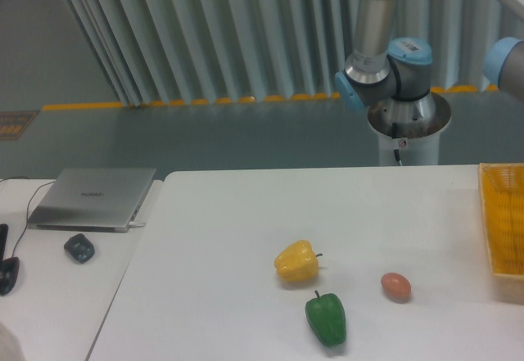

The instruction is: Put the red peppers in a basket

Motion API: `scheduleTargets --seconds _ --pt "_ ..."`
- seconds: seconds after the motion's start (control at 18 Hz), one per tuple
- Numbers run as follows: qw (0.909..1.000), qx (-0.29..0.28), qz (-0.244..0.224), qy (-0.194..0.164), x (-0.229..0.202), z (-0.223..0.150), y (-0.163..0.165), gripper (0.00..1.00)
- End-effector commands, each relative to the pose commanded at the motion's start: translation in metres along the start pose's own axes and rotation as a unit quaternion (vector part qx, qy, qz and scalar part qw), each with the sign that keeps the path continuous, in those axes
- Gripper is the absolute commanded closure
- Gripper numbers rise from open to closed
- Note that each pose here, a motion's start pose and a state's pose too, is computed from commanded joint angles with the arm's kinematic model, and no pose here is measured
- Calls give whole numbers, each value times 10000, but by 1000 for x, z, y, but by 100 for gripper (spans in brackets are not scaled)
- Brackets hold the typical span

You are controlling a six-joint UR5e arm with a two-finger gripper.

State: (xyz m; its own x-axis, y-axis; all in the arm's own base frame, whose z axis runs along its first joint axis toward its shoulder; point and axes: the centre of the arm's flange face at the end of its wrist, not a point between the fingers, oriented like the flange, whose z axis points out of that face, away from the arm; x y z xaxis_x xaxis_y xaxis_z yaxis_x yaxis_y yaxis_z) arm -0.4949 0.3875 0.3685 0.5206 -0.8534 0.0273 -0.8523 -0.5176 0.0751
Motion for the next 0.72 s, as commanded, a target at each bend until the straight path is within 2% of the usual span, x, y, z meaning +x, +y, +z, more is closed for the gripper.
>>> scheduleTargets --seconds 0.06,0.28,0.56,0.72 --pt "10000 4 -37 6 0 1 0 0" --pt "10000 -3 -33 -35 -1 -1 -2 0" --pt "9979 330 -470 -300 -11 -9 -27 0" --pt "9981 310 -389 -352 -14 -17 -45 0"
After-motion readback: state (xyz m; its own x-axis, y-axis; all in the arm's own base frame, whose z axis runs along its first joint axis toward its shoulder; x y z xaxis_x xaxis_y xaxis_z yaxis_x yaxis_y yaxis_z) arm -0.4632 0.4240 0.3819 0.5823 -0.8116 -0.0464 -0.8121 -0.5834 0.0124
